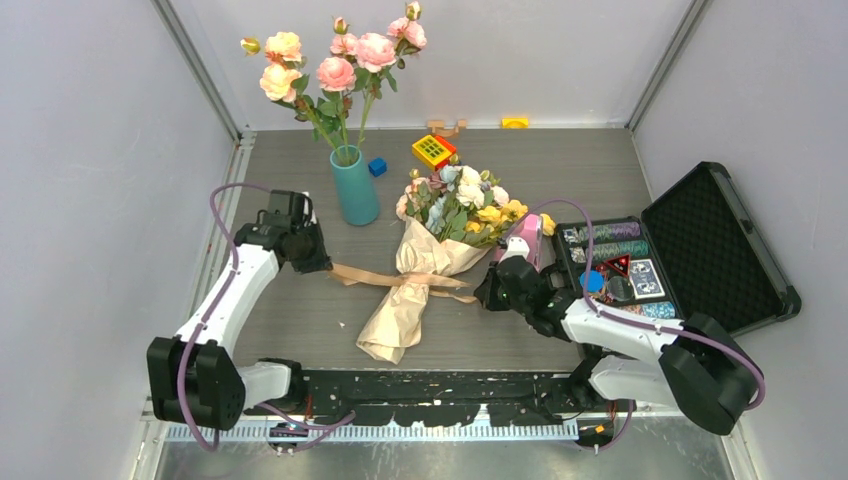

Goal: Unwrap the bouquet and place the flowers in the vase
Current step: Untie the ribbon from the wrapping paper.

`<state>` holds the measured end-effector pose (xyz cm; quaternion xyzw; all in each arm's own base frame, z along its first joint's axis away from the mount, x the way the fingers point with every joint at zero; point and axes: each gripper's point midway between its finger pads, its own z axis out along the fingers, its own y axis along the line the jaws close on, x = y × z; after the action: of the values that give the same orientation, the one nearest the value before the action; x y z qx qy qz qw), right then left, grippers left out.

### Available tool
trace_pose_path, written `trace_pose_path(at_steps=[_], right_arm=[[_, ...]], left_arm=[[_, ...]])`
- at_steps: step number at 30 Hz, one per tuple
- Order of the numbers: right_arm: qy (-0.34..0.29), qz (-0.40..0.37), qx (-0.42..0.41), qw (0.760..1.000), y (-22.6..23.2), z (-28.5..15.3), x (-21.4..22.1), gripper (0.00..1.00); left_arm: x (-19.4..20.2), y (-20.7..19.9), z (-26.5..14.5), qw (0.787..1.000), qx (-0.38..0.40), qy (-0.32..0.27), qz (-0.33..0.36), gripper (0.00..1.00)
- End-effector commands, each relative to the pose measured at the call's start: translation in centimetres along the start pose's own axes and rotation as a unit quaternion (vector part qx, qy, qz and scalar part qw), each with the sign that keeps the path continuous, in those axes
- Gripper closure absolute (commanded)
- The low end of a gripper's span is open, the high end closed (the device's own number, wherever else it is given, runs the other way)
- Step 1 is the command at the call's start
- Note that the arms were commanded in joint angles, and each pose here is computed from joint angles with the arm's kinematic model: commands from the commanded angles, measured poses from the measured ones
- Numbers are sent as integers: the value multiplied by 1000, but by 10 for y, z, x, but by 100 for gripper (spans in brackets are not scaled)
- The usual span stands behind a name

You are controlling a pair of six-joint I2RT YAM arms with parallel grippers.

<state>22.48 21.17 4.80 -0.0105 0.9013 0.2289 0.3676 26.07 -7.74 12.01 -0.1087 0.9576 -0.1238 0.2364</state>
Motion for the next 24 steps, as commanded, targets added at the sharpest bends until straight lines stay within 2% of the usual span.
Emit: trace_pose_path(at_steps=[1,8,11,13,19,24], right_arm=[[-28,13,5,1000,0,-3,-12,98],[-27,10,6,1000,0,-9,-14,79],[-29,6,5,1000,0,-15,-17,72],[-28,2,5,1000,1,-20,-18,68],[-33,-12,-9,999,9,-35,-29,60],[-23,-35,-27,999,19,-43,-35,54]], left_arm=[[-20,6,-10,1000,-2,-20,8,100],[-26,30,-13,997,-58,-26,32,100],[-25,32,-16,997,-61,-27,42,89],[-25,37,-18,996,-75,-31,47,78],[-24,37,-26,995,-73,-40,54,54],[-23,24,-36,996,-34,-52,62,39]])
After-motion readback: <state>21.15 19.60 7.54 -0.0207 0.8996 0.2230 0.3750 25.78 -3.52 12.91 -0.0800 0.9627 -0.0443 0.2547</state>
